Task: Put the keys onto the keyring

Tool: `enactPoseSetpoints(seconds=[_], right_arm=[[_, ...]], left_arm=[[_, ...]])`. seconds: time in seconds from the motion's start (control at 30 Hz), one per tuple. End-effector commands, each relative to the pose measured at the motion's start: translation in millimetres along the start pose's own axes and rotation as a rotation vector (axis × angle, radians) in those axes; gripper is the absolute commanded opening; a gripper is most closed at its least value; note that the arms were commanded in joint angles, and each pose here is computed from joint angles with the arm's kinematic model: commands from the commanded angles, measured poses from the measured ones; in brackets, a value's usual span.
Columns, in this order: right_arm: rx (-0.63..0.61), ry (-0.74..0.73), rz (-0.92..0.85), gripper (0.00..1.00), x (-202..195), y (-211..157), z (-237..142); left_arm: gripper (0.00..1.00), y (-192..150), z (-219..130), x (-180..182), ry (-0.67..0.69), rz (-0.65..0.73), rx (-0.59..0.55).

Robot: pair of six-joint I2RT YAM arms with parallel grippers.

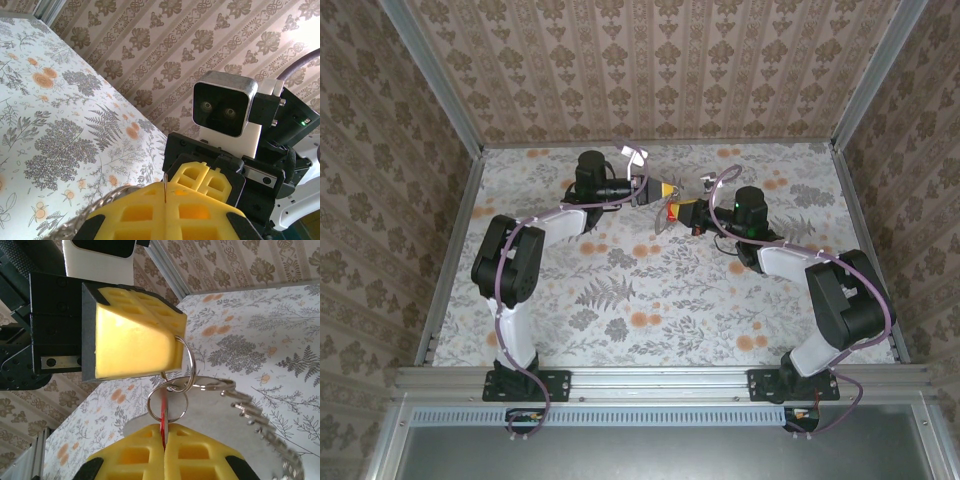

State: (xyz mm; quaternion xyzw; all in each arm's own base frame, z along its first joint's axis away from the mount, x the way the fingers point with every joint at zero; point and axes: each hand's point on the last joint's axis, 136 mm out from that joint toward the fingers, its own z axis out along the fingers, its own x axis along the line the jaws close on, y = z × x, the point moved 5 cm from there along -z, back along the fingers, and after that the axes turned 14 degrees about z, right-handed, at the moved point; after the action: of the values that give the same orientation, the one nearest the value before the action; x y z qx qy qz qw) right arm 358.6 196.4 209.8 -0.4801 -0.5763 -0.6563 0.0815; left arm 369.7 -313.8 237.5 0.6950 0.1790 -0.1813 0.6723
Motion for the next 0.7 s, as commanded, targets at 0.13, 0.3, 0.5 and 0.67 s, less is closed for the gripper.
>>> enactPoseSetpoints(seconds=[0.13,0.3,0.5,0.67], right_arm=[[0.029,0.008,0.031,0.01,-8,-9,-1],[0.021,0.010,0.041,0.33,-11,-12,-5],[-0.056,-0.013,0.057,0.36,-15,1,-28],[-0.137,-0.007,0.074,0.36,-9,26,-43]], left_arm=[[0.00,12,-2,-9,-0.015,0.065,-0.038],[0.00,13,-2,-9,-0.021,0.070,-0.041],[0.00,14,-3,-11,-0.026,0.073,-0.040],[0.00,12,-3,-11,-0.030,0.074,-0.039]])
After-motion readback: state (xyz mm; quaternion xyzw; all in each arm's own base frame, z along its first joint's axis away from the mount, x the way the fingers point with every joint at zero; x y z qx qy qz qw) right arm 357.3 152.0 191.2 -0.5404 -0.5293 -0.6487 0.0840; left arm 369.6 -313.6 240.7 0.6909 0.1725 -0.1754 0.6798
